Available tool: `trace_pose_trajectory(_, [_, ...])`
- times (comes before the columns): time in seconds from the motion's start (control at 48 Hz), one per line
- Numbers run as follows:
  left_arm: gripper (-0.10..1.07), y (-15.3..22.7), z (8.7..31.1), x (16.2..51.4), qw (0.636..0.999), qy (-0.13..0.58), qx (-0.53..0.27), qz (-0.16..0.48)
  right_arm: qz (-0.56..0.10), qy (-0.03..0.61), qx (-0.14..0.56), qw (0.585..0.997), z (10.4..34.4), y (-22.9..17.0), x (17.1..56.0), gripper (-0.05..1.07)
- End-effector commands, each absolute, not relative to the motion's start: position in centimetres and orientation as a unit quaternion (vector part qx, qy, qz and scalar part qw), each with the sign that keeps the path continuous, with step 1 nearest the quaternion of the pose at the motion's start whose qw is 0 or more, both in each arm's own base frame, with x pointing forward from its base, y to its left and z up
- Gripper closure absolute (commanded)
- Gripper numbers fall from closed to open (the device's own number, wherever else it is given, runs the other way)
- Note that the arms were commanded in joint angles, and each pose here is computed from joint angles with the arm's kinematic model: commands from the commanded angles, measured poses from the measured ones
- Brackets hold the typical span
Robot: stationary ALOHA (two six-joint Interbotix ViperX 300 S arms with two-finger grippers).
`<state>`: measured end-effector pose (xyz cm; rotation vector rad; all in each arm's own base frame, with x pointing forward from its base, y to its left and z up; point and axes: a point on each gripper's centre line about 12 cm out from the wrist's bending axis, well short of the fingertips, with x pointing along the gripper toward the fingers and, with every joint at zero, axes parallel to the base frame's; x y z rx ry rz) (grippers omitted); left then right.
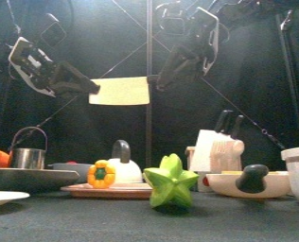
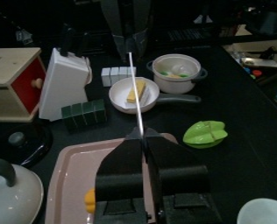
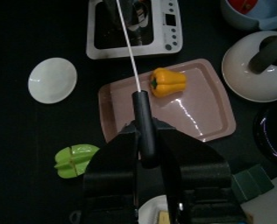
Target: Cut starfruit
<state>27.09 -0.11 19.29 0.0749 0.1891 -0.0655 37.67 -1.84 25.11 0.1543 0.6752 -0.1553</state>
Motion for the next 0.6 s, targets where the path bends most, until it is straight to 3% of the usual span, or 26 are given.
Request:
trace_pose_trajectory(0.0, [0.71,-0.6,20.2,27.5,0.996,0.074,0.028,-0.036,-0.077,0.324,0.08,0.94,25.5,-1.9,37.5,0.66])
trace_pose_trajectory(0.292, [0.71,-3.1,20.9,28.2,0.996,0.061,0.003,-0.066,-0.036,0.345,0.076,0.935,24.3,1.5,36.5,0.66])
trace_pose_trajectory(0.583, [0.72,-5.6,18.8,30.1,0.991,0.1,-0.029,-0.081,0.01,0.367,0.057,0.928,23.0,5.4,35.7,0.66])
